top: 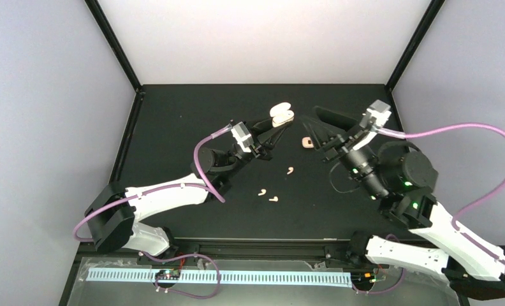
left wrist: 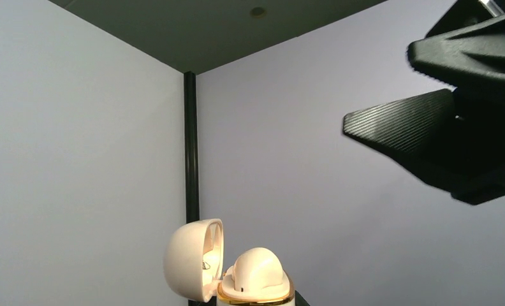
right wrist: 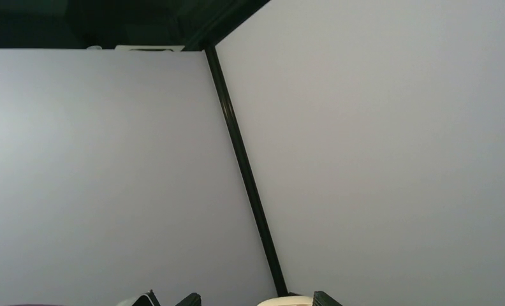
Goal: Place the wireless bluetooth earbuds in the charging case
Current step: Place the earbud in the charging case, then pick up the earbud from the center of the board.
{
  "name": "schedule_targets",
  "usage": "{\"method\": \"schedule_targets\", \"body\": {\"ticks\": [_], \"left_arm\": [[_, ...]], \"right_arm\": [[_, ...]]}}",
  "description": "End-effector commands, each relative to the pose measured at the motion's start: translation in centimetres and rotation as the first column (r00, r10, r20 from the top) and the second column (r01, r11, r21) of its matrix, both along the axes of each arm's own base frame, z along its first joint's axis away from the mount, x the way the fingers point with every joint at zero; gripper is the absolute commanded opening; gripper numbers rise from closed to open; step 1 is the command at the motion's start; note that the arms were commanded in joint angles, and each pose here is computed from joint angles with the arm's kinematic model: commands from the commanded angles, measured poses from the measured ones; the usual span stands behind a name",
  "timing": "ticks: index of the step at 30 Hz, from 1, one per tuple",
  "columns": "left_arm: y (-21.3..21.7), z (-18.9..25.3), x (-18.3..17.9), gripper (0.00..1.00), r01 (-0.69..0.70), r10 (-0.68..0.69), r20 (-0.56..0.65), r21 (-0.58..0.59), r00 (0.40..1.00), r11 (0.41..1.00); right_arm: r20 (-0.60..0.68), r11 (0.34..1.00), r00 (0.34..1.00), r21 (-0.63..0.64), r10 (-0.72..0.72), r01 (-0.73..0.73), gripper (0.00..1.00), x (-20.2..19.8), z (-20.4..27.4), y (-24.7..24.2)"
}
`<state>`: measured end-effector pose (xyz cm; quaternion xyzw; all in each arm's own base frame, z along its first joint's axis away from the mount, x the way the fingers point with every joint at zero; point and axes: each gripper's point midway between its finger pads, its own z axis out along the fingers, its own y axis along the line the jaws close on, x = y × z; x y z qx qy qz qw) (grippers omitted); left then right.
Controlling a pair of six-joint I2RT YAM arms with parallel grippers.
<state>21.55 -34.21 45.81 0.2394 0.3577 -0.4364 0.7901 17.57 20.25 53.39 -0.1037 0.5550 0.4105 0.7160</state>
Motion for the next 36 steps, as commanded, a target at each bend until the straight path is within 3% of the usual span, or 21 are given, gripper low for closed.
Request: {"method": "schedule_targets", "body": {"ticks": [1, 5, 11, 17, 21, 24, 26, 30, 36], "left_arm": [[1.6, 1.6, -1.3, 0.02, 0.007, -0.005, 0.037, -0.067, 0.999, 0.998], [3.4, 0.9, -3.0, 0.02, 0.025, -0.022, 0.056, -0.053, 0.998, 0.998], [7.1, -1.1, -6.6, 0.02, 0.077, -0.079, 0.082, 0.036, 0.993, 0.996], [10.4, -3.5, -9.8, 0.01, 0.089, -0.097, 0.04, 0.168, 0.995, 0.982], [13.5, -4.0, -11.8, 0.02, 0.058, -0.069, 0.053, 0.174, 0.996, 0.983], [15.1, -4.8, -12.1, 0.02, -0.001, -0.011, 0.065, 0.173, 0.998, 0.985], [15.8, -5.5, -12.4, 0.02, -0.02, 0.006, 0.079, 0.176, 0.997, 0.984], [16.0, -6.9, -13.2, 0.02, -0.022, -0.002, 0.105, 0.223, 0.994, 0.975], [15.4, -8.8, -14.7, 0.02, 0.047, -0.086, 0.124, 0.285, 0.989, 0.957]], "right_arm": [[-0.02, 0.999, 0.999, -0.031, -0.026, 0.025, 0.45, -0.5, -0.4, -1.7], [-0.05, 0.988, 0.997, -0.147, -0.06, 0.052, 0.49, -0.6, -3.7, -2.6], [-0.2, 0.945, 0.976, -0.327, -0.083, 0.014, 0.62, -0.3, -13.2, -2.2], [-0.325, 0.925, 0.943, -0.375, -0.077, -0.053, 0.67, -0.1, -19.8, -0.9], [-0.387, 0.897, 0.918, -0.43, -0.079, -0.104, 0.69, 0.5, -23.5, 1.1], [-0.497, 0.829, 0.846, -0.544, -0.194, -0.13, 0.65, 2.6, -28.3, 2.2], [-0.602, 0.799, 0.759, -0.571, -0.25, -0.19, 0.6, 3.9, -31.9, 2.7], [-0.726, 0.814, 0.624, -0.53, -0.289, -0.24, 0.54, 5.8, -37.1, 2.8], [-0.763, 0.843, 0.537, -0.512, -0.359, -0.165, 0.52, 10.3, -40.8, 1.4]]}}
